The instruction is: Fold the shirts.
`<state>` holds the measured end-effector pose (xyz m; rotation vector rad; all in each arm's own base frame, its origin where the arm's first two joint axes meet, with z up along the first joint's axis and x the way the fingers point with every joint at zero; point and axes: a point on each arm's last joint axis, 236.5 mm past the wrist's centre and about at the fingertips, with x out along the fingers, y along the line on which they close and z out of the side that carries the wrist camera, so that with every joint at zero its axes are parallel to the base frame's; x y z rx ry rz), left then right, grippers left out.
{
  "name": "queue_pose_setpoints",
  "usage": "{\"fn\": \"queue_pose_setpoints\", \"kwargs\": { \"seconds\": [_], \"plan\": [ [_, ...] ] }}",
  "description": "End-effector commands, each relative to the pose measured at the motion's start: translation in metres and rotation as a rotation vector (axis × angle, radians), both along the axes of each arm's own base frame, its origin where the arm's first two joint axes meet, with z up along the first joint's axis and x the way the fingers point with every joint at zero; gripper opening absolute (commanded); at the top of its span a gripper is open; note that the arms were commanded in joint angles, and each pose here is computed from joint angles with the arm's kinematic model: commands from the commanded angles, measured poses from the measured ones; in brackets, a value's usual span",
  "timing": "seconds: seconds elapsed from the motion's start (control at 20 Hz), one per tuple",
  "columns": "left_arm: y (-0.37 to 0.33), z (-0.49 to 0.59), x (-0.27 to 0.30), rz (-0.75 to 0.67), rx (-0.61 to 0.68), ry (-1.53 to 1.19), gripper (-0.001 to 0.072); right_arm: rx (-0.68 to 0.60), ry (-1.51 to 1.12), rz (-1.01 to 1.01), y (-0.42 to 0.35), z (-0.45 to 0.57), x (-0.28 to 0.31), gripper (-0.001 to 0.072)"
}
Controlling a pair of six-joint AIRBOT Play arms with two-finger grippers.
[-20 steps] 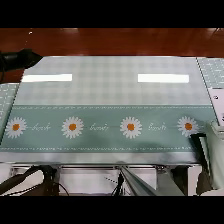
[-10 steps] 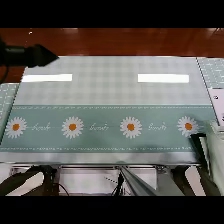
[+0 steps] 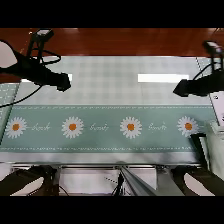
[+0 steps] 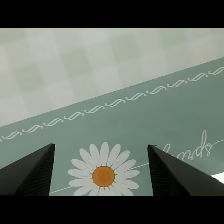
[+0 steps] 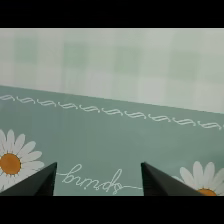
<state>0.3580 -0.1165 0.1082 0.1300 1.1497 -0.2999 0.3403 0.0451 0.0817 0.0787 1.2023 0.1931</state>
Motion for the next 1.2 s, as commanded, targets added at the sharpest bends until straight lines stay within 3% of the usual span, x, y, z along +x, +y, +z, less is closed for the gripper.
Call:
{"fn": "queue_pose_setpoints", "kwargs": {
  "seconds": [0.0,0.05,1.15],
  "plan": [
    [0.0020,0.0001,0.0014,0.022,0.050,-0.018,0.0674,-0.051,0.066,0.081,0.0233,-0.0236,-0.0015,0.0596],
    [0.0021,0.0000,0.0013,0.024,0.049,-0.017,0.0720,-0.048,0.068,0.082,0.0239,-0.0235,-0.0019,0.0597],
    [0.0022,-0.0054,0.0031,-0.016,0.073,-0.011,0.0720,-0.049,0.082,0.083,0.0237,-0.0245,-0.0050,0.0599]
  ]
}}
